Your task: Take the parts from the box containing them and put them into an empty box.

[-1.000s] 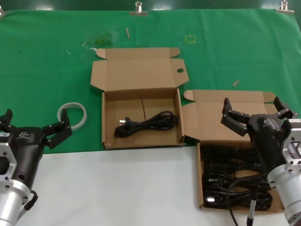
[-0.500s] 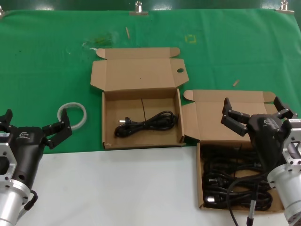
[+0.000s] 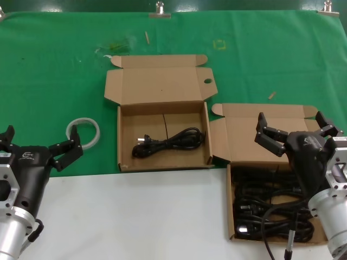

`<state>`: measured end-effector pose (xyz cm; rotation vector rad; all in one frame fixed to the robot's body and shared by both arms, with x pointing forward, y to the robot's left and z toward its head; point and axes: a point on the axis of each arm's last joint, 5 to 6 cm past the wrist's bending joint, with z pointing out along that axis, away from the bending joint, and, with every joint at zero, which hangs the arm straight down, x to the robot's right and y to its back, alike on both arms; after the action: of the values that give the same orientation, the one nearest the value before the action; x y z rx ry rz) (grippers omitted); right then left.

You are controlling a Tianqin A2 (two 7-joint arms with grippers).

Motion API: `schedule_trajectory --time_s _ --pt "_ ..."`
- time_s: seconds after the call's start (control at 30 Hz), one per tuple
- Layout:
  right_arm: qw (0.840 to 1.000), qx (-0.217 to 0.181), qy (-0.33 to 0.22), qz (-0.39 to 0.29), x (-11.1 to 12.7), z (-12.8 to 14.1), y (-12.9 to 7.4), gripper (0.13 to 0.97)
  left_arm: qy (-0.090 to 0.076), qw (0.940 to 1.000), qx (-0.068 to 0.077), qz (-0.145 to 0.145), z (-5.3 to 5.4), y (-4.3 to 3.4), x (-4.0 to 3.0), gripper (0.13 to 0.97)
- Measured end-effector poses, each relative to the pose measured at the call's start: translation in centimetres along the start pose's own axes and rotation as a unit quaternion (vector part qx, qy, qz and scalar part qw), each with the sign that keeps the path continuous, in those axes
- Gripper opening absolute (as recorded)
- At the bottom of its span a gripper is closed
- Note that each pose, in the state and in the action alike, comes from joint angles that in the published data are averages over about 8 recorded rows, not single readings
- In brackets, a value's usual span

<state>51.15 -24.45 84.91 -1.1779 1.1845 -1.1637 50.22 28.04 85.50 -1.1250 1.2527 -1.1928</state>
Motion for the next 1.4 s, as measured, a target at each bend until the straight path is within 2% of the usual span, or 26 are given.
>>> schedule_trajectory --time_s 1.4 --pt "1.0 0.0 0.0 0.0 0.0 0.0 0.0 0.966 0.0 1.0 0.0 0.0 0.0 0.0 0.0 0.965"
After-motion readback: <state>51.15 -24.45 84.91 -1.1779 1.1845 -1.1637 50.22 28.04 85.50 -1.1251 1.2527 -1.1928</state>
